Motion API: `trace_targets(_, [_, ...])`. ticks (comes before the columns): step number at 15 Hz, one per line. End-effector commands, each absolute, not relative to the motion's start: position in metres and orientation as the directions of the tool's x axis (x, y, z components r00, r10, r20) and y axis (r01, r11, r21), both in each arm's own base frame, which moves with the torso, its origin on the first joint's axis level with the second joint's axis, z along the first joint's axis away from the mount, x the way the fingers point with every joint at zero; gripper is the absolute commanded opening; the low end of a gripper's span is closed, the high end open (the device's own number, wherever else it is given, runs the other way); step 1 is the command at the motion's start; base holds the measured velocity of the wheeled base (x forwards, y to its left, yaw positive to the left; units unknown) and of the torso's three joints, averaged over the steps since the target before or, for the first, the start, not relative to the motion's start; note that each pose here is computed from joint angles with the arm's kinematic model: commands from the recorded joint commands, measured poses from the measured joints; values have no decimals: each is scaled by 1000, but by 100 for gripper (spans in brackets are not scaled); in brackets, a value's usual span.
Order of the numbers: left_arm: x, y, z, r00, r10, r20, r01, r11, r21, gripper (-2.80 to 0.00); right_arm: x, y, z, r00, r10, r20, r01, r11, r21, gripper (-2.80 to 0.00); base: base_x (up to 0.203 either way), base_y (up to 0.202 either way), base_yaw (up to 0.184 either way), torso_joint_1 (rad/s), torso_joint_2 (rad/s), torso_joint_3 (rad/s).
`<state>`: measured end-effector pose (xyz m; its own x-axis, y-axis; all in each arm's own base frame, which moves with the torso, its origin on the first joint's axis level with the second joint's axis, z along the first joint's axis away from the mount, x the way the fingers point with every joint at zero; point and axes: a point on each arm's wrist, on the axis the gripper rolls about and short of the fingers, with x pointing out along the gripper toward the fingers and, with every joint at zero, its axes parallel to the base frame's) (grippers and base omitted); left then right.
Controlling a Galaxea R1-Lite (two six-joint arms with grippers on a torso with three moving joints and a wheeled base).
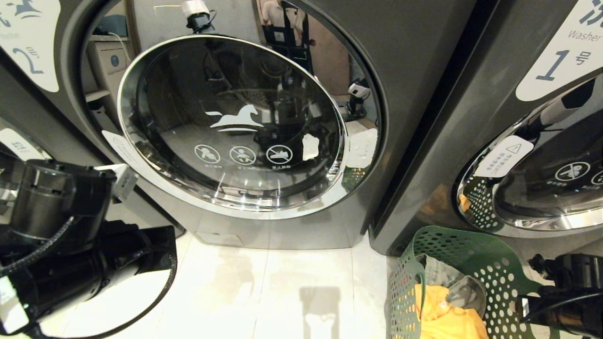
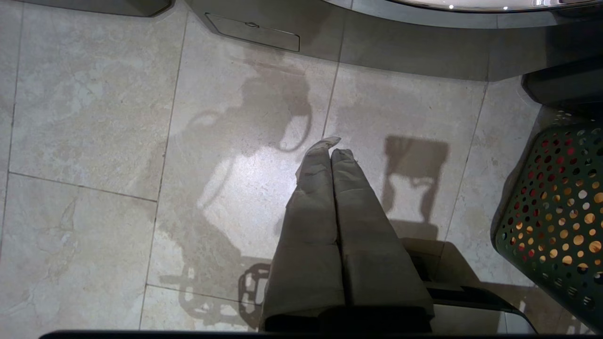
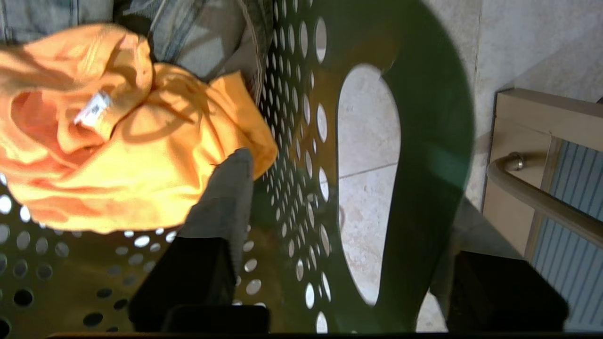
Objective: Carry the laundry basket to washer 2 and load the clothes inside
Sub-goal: Pick up the clothes basket and put it beside the washing machine, then open the lid of the washing machine
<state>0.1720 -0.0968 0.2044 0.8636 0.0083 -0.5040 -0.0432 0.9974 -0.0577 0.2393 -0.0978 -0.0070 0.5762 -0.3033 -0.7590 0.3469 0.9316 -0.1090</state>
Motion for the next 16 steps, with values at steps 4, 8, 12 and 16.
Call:
trace_targets(4, [165, -89, 199, 860, 26, -509, -62, 997, -54, -280, 211, -87, 34, 659, -347, -667, 361, 924, -124, 0, 0, 0, 0, 0, 0, 0])
trace_targets(8, [140, -70, 196, 873, 36, -487, -81, 994, -71, -280, 174, -72, 75, 760, -384, -525, 375, 918, -129, -280, 0, 0, 0, 0, 0, 0])
trace_targets(12, [112, -40, 188, 886, 108, -452, -163, 983, -84, -280, 130, -52, 112, 863, -388, -324, 372, 921, -114, -280, 0, 0, 0, 0, 0, 0])
trace_targets(16, [78, -2, 176, 855, 339, -392, -385, 922, -42, -280, 81, -29, 126, 935, -261, -241, 249, 965, -80, -280, 0, 0, 0, 0, 0, 0])
